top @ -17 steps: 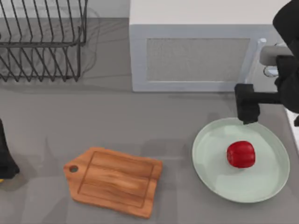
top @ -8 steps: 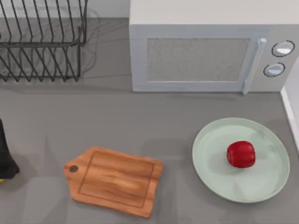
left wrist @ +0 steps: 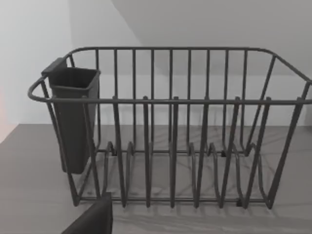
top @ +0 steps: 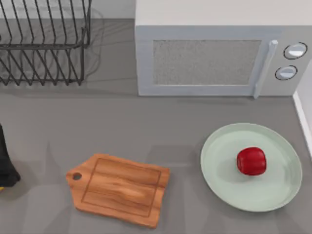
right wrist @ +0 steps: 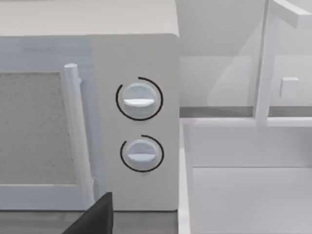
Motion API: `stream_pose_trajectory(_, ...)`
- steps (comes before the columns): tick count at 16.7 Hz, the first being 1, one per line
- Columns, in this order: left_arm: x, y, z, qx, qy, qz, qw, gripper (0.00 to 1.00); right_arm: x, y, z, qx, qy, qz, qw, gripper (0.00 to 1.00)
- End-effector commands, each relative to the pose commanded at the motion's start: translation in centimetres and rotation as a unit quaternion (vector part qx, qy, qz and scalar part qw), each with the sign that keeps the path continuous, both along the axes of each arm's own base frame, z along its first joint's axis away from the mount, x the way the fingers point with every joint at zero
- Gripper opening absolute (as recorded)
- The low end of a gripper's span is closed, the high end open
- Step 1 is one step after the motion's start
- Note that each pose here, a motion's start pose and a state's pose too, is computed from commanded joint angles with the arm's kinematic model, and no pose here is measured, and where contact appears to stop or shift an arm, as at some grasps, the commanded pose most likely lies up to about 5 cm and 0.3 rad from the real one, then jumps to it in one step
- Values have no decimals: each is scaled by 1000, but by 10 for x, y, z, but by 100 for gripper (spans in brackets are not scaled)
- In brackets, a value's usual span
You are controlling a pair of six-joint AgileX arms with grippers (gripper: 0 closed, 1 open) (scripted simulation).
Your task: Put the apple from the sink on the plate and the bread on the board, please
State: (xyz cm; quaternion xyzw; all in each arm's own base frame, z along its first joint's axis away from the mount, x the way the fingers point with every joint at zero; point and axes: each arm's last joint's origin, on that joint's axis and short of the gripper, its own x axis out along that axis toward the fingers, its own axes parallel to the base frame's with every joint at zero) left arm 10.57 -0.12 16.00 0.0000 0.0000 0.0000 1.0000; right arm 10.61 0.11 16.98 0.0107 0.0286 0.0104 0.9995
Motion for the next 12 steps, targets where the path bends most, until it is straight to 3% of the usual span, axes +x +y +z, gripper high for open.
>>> stream_pose_trajectory(8,0,0,0,0,0,0,1000,100,0,-2,-10,-11,-29,-10,999,100)
stream_pose_trajectory(12,3,1,7,32,54,2,998,100,0,-2,-10,-11,-29,-10,999,100)
